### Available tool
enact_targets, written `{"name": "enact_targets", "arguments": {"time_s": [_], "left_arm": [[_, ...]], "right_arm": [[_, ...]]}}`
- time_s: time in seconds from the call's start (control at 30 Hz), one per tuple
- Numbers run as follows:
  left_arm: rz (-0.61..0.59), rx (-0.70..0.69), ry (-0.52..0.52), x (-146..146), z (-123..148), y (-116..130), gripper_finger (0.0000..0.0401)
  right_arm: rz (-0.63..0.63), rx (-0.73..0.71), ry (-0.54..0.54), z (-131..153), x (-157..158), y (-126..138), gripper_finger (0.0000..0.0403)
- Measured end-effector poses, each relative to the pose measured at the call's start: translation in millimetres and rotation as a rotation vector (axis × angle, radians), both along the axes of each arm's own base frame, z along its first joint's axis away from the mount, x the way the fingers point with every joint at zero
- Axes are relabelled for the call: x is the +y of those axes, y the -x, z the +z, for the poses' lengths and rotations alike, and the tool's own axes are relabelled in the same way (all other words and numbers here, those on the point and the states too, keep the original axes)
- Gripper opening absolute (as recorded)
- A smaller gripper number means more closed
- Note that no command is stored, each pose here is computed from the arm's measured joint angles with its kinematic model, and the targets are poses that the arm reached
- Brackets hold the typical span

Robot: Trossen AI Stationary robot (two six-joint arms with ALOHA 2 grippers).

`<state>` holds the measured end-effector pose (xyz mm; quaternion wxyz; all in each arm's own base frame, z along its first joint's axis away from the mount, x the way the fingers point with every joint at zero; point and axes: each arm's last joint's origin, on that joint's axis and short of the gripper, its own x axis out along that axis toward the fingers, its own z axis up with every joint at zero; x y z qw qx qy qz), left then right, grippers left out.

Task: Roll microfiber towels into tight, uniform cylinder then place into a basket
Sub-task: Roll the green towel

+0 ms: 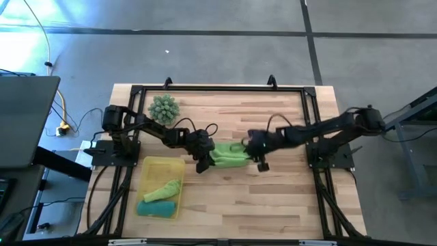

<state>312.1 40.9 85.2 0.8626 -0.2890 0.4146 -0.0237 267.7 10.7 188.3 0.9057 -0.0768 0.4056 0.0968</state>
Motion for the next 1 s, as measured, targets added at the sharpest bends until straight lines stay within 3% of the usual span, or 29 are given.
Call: {"name": "enact_targets", "arguments": {"time_s": [0.27, 0.53, 0.8, 1.0], "left_arm": [[0.021, -0.002, 0.010, 0, 1, -1, 0.0009], [0.036, -0.003, 0.015, 0, 1, -1, 0.0008], [0.037, -0.003, 0.015, 0, 1, -2, 0.0008], [0.041, -0.003, 0.019, 0, 1, -2, 0.0009]], "right_arm": [[0.064, 0.009, 0.249, -20, 53, -3, 0.0128], [-0.051, 0.054, 0.421, -45, 66, -6, 0.0128], [-0.064, 0.093, 0.416, -60, 62, -11, 0.0131], [-0.081, 0.125, 0.262, -64, 54, -15, 0.0169]]}}
